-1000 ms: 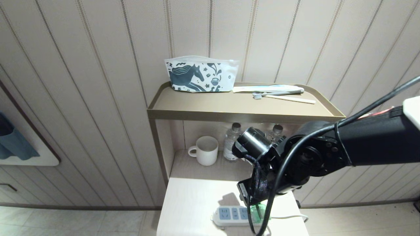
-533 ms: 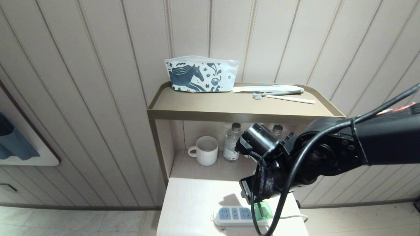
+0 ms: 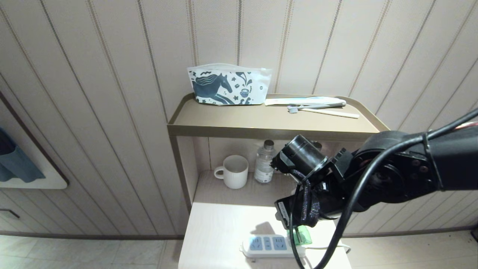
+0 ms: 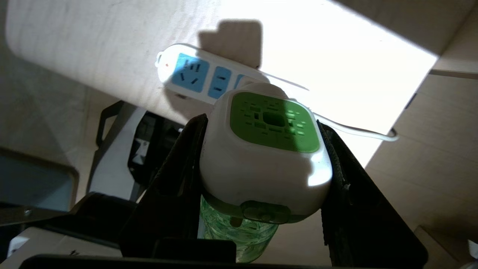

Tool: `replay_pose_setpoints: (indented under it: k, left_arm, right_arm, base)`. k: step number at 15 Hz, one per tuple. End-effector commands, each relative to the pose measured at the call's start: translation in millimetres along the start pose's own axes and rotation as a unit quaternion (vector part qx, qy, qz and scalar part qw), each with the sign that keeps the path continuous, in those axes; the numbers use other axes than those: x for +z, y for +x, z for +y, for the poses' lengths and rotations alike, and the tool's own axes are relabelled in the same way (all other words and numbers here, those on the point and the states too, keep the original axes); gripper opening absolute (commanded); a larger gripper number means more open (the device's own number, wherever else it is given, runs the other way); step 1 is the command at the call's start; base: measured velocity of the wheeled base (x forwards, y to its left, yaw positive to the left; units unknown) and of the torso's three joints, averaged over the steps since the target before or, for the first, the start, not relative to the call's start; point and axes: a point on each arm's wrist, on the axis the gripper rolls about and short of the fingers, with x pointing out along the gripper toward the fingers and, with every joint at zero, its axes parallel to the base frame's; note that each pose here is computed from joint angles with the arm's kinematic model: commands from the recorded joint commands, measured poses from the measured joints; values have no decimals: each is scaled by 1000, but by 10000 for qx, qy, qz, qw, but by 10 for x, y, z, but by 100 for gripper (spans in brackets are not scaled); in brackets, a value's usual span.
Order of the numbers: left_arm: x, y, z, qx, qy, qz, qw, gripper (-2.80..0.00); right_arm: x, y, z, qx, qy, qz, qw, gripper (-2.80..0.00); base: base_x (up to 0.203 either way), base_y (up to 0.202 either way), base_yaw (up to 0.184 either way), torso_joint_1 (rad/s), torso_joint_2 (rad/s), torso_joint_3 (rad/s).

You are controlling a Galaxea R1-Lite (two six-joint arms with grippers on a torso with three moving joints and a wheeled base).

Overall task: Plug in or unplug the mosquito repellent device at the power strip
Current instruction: Place the mosquito repellent liquid on the table

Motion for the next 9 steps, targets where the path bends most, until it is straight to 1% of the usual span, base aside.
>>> replay_pose_setpoints:
  k: [1, 3, 6, 8, 9]
  left_arm:
    - [0, 0, 0, 8, -23, -3, 10000, -280]
    - [-1, 0, 2, 37, -43, -2, 10000, -280]
    - [-1, -1, 2, 52, -43, -8, 10000, -280]
    - [-1, -1, 2, 52, -43, -9, 10000, -280]
    - [-1, -1, 2, 52, -43, -9, 10000, -280]
  right_arm:
    - [-131, -71, -50, -472, -32, -236, 9986, -280]
    - [-272, -55, -86, -713, 2, -576, 9958, -280]
    - [-460, -91, -136, -859, 131, -1214, 9888, -280]
    - [-598, -131, -211, -969, 246, -1524, 9833, -280]
    - [-605, -150, -219, -975, 296, -1642, 9812, -280]
  base:
    - [0, 0, 0, 0, 0, 0]
    - [0, 0, 0, 0, 0, 0]
    - [0, 0, 0, 0, 0, 0]
    - [0, 0, 0, 0, 0, 0]
    - [0, 0, 0, 0, 0, 0]
